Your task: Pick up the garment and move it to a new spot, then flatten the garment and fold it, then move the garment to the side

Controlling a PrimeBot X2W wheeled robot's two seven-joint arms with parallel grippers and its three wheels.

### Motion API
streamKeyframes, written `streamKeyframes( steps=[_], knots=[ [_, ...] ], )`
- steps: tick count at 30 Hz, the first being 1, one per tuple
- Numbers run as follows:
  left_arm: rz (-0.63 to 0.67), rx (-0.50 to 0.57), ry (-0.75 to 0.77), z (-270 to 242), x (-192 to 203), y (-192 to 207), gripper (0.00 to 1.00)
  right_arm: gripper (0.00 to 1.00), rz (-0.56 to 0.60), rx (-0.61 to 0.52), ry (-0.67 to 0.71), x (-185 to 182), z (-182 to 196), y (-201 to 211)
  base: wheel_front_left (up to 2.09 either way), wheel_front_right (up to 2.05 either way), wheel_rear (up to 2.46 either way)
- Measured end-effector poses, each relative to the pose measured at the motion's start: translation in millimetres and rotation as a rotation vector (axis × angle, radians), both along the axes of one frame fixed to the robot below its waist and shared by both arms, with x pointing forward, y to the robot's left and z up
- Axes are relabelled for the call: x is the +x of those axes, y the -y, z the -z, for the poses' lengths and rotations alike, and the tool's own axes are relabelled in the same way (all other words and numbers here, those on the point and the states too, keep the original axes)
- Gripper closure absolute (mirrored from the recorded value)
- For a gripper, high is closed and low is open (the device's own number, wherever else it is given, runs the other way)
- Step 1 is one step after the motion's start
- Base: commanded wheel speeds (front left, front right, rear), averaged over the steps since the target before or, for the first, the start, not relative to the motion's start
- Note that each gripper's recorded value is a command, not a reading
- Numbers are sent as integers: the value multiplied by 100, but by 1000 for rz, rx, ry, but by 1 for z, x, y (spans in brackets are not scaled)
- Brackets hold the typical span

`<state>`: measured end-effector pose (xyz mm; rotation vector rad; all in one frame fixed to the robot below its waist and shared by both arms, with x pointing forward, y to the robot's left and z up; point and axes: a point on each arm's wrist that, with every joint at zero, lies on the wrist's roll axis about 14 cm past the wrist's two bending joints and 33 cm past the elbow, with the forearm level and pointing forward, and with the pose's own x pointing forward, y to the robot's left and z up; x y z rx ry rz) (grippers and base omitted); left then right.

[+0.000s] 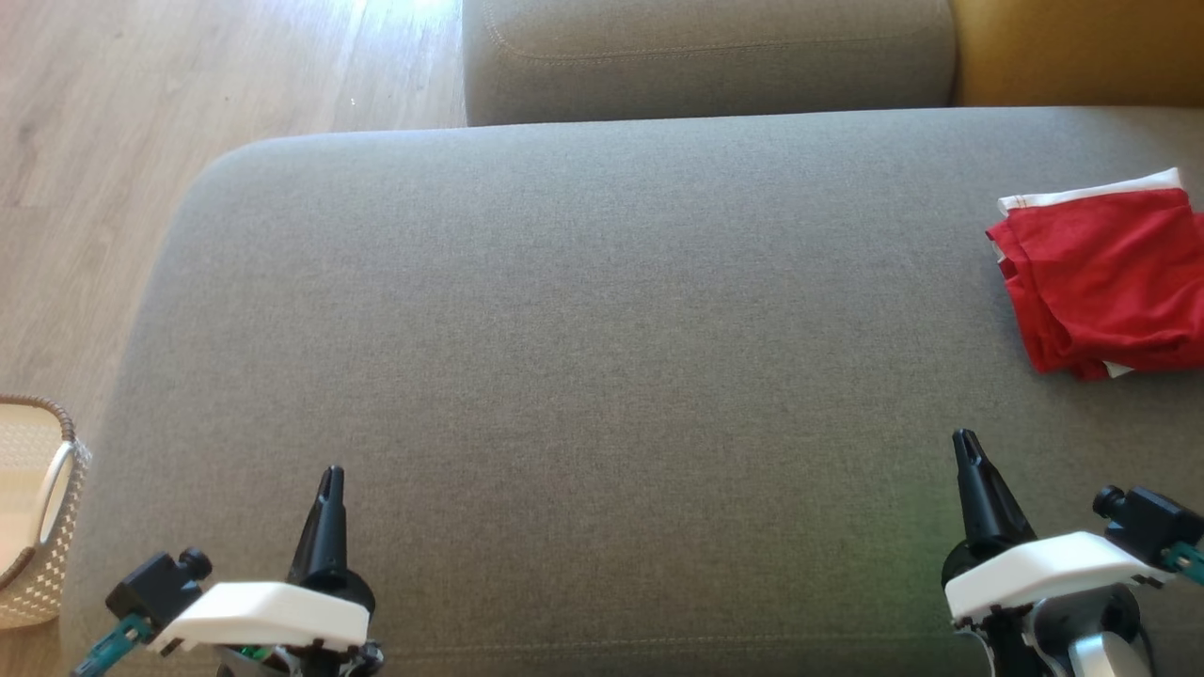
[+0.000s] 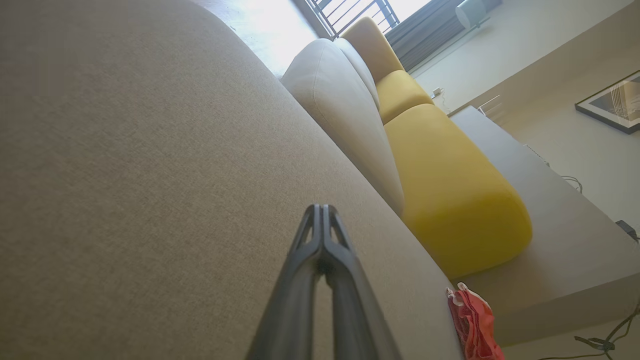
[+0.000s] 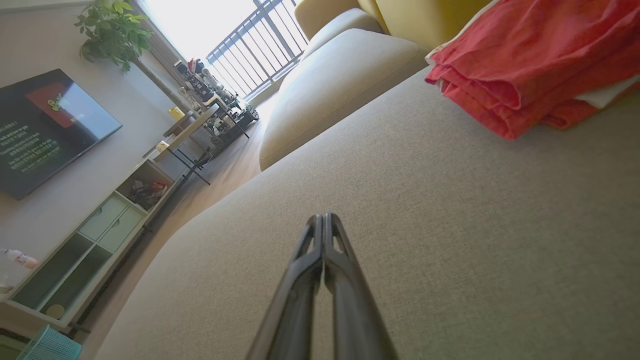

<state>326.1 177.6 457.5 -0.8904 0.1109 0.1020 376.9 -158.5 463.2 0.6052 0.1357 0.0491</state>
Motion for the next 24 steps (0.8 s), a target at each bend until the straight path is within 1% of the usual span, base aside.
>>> streamKeyframes(
  steps=[24],
  knots=[
    [-13, -216, 2, -4, 16, -4, 100, 100, 88, 300, -37, -1, -1, 18, 0, 0, 0]
  ],
)
